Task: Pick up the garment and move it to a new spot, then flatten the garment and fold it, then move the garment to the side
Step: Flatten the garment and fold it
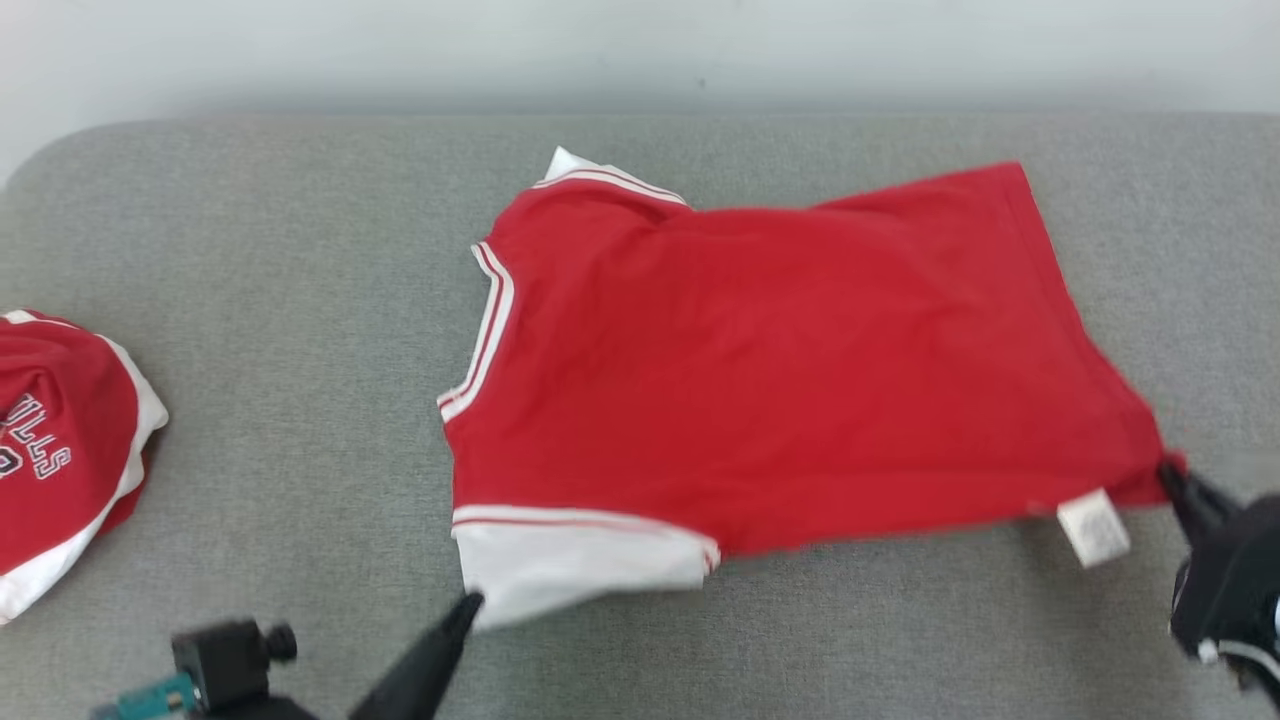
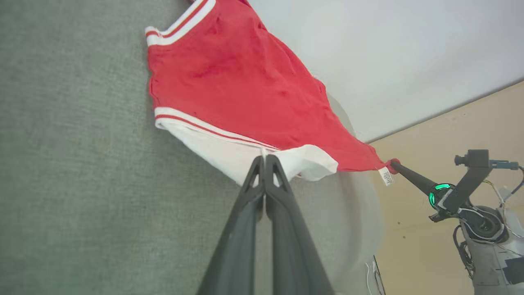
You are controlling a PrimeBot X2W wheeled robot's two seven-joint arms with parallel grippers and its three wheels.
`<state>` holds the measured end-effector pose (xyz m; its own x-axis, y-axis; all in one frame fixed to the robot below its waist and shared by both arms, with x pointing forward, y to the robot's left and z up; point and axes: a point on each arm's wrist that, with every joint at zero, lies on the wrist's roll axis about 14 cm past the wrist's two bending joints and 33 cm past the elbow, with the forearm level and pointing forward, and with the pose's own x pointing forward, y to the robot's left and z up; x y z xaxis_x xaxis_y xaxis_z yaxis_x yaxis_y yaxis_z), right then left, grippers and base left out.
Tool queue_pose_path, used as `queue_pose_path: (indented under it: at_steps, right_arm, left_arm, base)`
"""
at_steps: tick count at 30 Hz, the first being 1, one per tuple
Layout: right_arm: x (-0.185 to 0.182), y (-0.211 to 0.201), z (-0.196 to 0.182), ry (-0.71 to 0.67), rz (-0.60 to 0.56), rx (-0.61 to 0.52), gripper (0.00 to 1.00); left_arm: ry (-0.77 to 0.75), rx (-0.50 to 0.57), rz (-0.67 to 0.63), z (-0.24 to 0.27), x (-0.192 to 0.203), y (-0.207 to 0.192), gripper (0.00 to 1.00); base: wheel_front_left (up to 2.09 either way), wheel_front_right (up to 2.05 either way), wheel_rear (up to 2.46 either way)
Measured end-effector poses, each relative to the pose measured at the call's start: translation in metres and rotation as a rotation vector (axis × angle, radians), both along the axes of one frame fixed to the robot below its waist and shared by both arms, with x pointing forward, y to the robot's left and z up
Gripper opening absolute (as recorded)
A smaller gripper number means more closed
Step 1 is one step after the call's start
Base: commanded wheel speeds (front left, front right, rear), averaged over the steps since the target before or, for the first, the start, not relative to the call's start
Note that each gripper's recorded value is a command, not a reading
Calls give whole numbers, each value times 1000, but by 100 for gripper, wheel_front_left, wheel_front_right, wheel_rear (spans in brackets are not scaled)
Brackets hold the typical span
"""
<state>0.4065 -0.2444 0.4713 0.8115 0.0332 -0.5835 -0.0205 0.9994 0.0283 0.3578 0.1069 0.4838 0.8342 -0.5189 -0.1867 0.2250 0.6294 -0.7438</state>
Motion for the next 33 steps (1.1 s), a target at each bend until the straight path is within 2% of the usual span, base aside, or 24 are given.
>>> queue_pose_path:
  at_steps: [12, 18, 24, 27, 33]
  right_arm:
    - [-68, -8, -44, 184, -104, 59, 0]
    - [-85, -8, -51, 234, -119, 70, 0]
    - [-99, -12, -54, 270, -142, 69, 0]
    - [-105, -14, -55, 283, -149, 68, 0]
    - [-101, -13, -52, 248, -157, 78, 0]
  left_arm:
    - [352, -42, -58, -58, -79, 7, 0]
    - [462, 25, -78, -75, -104, 22, 0]
    - [508, 31, -125, -76, -116, 19, 0]
    - [514, 93, -116, -80, -115, 29, 0]
    - [268, 121, -22, -50, -63, 36, 0]
  base:
    - [0, 0, 0]
    - [0, 0, 0]
    - [0, 0, 0]
    - [0, 0, 0]
    - [0, 0, 0]
